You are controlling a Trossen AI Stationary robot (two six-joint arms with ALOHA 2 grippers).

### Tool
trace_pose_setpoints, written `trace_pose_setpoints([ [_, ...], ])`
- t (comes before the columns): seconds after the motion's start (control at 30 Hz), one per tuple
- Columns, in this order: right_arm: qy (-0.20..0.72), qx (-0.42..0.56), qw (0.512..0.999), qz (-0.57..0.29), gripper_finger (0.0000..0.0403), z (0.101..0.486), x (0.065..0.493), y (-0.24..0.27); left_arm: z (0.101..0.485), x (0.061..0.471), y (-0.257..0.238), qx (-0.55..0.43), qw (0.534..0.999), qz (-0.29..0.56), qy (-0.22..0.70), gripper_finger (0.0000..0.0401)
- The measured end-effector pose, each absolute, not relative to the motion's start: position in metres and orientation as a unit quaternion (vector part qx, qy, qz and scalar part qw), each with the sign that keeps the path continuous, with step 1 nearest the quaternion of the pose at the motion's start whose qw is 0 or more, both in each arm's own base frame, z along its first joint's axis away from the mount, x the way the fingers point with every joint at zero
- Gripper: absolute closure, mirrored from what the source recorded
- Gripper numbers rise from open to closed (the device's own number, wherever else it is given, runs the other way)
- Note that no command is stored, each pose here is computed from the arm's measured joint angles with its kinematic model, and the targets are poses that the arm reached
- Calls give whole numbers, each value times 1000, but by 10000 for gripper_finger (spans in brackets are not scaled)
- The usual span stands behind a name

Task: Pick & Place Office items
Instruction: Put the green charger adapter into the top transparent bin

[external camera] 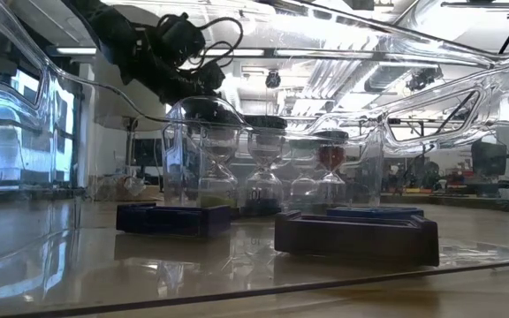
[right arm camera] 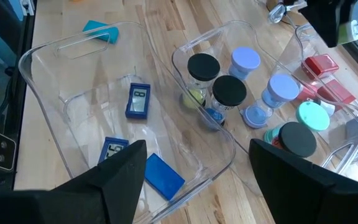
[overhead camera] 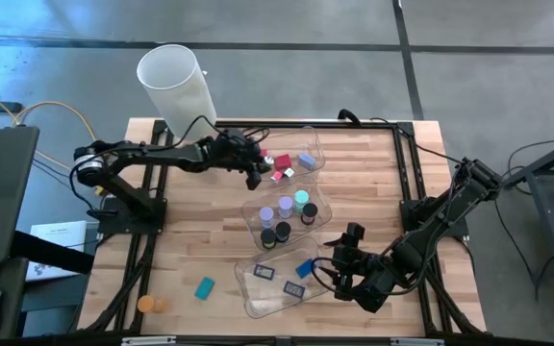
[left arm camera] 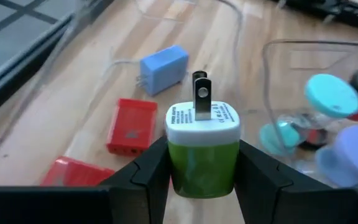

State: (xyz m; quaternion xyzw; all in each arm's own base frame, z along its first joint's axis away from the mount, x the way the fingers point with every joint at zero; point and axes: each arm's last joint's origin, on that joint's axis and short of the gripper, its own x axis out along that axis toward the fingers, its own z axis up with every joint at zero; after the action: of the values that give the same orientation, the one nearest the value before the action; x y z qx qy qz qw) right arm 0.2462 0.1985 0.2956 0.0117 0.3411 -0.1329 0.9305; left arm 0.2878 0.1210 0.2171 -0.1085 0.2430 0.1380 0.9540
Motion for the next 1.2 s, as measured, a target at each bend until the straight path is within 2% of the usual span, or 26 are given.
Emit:
trace_pose_setpoints([
  [0.3,341,12,931,-133,129,296,246,198,217,287,124,-122,944,193,239,259],
  [1.2,341,16,931,-134,129,296,246,199,217,287,123,-150,941,191,237,252],
])
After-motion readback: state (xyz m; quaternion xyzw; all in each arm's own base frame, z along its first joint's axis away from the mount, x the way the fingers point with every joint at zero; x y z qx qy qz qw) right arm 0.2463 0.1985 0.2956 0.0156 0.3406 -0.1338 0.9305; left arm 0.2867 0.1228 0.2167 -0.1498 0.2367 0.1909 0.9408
